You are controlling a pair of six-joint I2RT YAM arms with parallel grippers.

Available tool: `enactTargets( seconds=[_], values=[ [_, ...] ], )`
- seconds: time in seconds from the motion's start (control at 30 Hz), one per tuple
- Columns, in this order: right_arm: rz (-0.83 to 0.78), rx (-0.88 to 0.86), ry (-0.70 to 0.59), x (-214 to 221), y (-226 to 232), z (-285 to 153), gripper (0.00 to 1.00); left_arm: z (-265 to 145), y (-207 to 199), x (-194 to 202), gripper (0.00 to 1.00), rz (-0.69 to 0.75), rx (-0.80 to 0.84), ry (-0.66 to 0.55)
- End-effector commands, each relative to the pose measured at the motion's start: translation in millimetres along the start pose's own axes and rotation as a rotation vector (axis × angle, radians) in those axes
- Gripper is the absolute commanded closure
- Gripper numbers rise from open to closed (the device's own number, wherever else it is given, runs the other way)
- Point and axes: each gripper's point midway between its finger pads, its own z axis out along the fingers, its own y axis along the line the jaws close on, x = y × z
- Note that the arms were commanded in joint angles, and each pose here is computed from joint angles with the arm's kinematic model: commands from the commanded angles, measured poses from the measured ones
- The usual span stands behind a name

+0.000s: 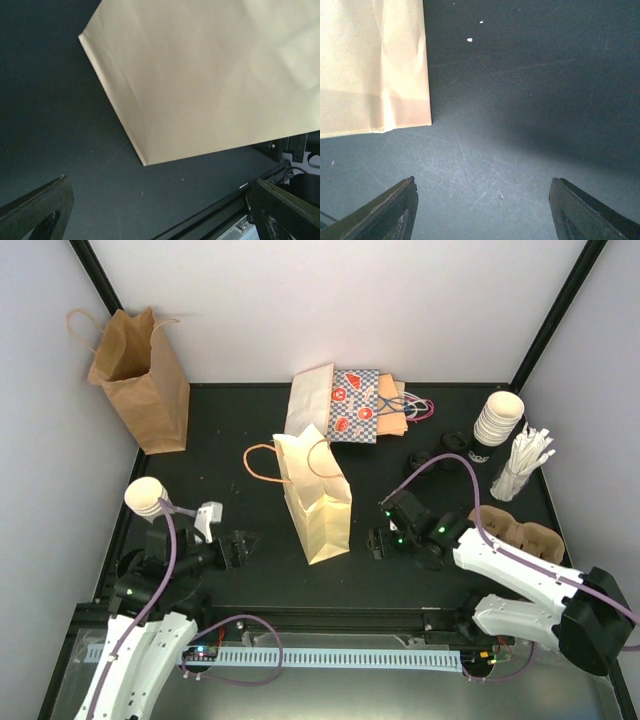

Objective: Pack the takeout coffee

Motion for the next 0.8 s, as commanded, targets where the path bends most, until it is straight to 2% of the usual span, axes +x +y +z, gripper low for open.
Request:
enactTargets(
  seconds=[0.0, 0.23, 0.43, 0.5, 0.53, 0.67, 0.7, 0.77],
  values=[
    [0.044, -0.066, -0.041, -9, 11, 12, 0.26, 12, -2, 10, 0.02, -0.051, 0.094, 0.01],
    [0.099, -0.102, -0.024, -6, 10, 31, 0.33, 35, 14, 20, 0.02, -0.074, 0.115, 0.025],
    [0.14, -0.102, -0.018, -6, -3, 40, 0.76, 47, 20, 25, 0.02, -0.081, 0.119, 0.049],
    [0.141, -0.099, -0.019, -9, -4, 41, 0.85, 50, 21, 26, 0.02, -0.083, 0.121, 0.055],
    [0.141, -0.098, -0.016, -10, -4, 43, 0.89, 52, 21, 26, 0.02, -0.082, 0.123, 0.059],
    [0.139, -0.145, 0.025, -6, 5, 54, 0.91, 57, 21, 28, 0.02, -0.087, 0.128, 0.077],
    [0.14, -0.163, 0.036, -4, 8, 56, 0.95, 58, 21, 29, 0.02, -0.085, 0.128, 0.081],
    [0.15, -0.192, 0.063, -1, 12, 63, 0.97, 59, 22, 31, 0.02, -0.086, 0.123, 0.086]
  ],
)
